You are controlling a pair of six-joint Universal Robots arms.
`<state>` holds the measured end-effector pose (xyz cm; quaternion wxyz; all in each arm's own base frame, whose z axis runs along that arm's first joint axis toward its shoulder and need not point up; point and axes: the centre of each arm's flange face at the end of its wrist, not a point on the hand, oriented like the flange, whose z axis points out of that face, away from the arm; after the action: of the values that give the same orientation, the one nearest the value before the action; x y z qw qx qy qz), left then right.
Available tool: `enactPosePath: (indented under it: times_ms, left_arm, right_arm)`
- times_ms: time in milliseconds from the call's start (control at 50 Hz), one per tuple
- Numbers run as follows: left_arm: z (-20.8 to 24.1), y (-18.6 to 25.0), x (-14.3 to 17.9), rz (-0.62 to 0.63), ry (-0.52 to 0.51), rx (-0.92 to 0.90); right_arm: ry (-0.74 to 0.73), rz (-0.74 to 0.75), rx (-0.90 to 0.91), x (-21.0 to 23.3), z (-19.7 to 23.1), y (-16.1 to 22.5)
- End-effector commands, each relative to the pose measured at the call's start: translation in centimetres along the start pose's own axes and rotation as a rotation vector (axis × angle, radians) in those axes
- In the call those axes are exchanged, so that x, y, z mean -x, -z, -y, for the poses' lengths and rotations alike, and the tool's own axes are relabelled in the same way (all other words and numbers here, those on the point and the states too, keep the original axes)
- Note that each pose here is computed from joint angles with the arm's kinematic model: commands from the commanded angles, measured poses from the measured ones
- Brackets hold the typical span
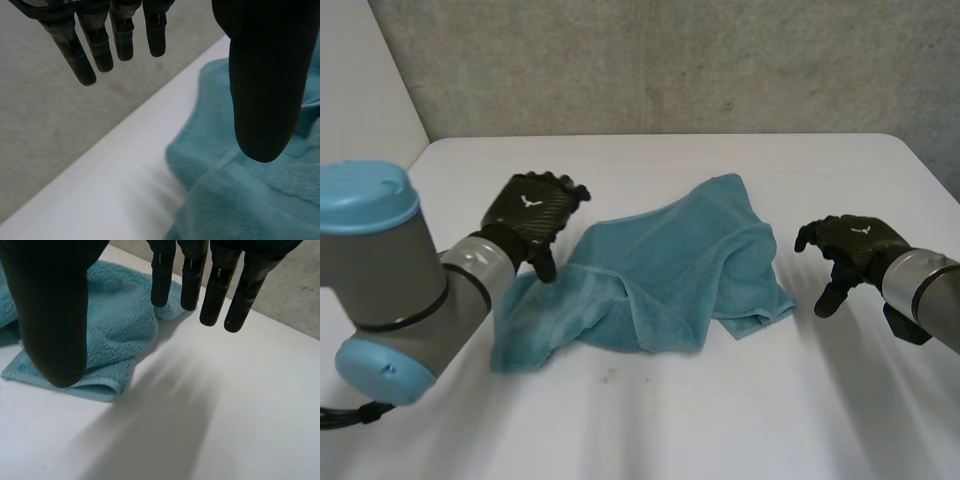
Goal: Fold the laundry
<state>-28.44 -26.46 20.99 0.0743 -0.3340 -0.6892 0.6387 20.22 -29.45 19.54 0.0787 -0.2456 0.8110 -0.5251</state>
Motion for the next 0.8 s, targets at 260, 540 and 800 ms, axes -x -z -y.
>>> enactPosePath:
  times_ms: [260,540,800]
  left_arm:
    - [-3.2,-6.5,-1.0,-0.123,-0.005,0.124]
    - [-5.5,-7.3,-2.7,-0.242,0.027,0.177]
    - [-6.4,-7.3,-3.0,-0.263,0.037,0.218]
  right_arm:
    - [-0.003,0.031,0.012,0.5,-1.4,-0.1]
    - [0.002,0.026,0.001,0.5,-1.4,-0.2]
    - [0.006,0.024,0.001,0.4,-1.4,-0.2]
